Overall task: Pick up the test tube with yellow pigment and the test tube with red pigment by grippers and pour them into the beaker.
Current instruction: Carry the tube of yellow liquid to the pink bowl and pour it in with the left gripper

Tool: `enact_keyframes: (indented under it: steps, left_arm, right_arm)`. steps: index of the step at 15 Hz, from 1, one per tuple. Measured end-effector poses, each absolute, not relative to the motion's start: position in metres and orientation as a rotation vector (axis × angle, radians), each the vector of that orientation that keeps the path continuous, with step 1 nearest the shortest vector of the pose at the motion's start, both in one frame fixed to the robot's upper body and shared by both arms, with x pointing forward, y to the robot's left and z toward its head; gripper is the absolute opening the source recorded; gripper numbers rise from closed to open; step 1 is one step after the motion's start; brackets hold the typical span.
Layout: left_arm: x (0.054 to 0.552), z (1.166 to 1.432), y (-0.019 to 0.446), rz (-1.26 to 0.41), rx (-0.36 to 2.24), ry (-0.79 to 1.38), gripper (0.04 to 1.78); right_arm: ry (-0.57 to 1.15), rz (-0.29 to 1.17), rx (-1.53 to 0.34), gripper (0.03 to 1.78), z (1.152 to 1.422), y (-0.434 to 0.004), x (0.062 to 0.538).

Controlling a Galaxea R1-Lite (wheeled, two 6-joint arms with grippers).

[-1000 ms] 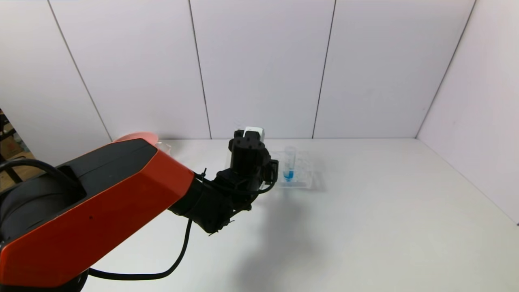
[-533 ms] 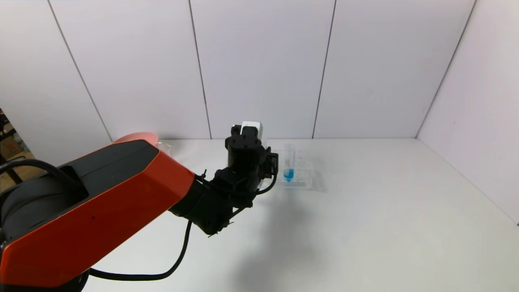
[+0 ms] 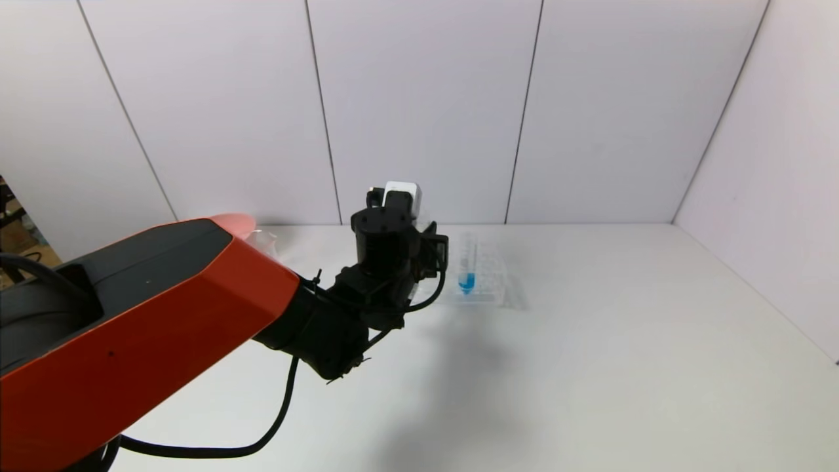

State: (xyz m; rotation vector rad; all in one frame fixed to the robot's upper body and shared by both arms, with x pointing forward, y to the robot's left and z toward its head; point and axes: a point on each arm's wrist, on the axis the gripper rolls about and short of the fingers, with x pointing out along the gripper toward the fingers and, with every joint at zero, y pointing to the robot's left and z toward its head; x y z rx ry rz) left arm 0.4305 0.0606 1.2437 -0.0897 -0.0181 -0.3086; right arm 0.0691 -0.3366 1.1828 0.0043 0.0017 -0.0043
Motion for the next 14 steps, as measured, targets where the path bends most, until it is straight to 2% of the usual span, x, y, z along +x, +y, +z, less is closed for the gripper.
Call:
enact_keyframes:
  steps: [14]
  left_arm:
    - [0.397, 1.309, 0.091, -0.314, -0.010, -0.099, 0.44]
  right_arm:
    - [0.002, -0.005, 0.005, 1.70, 1.183, -0.337, 0.069]
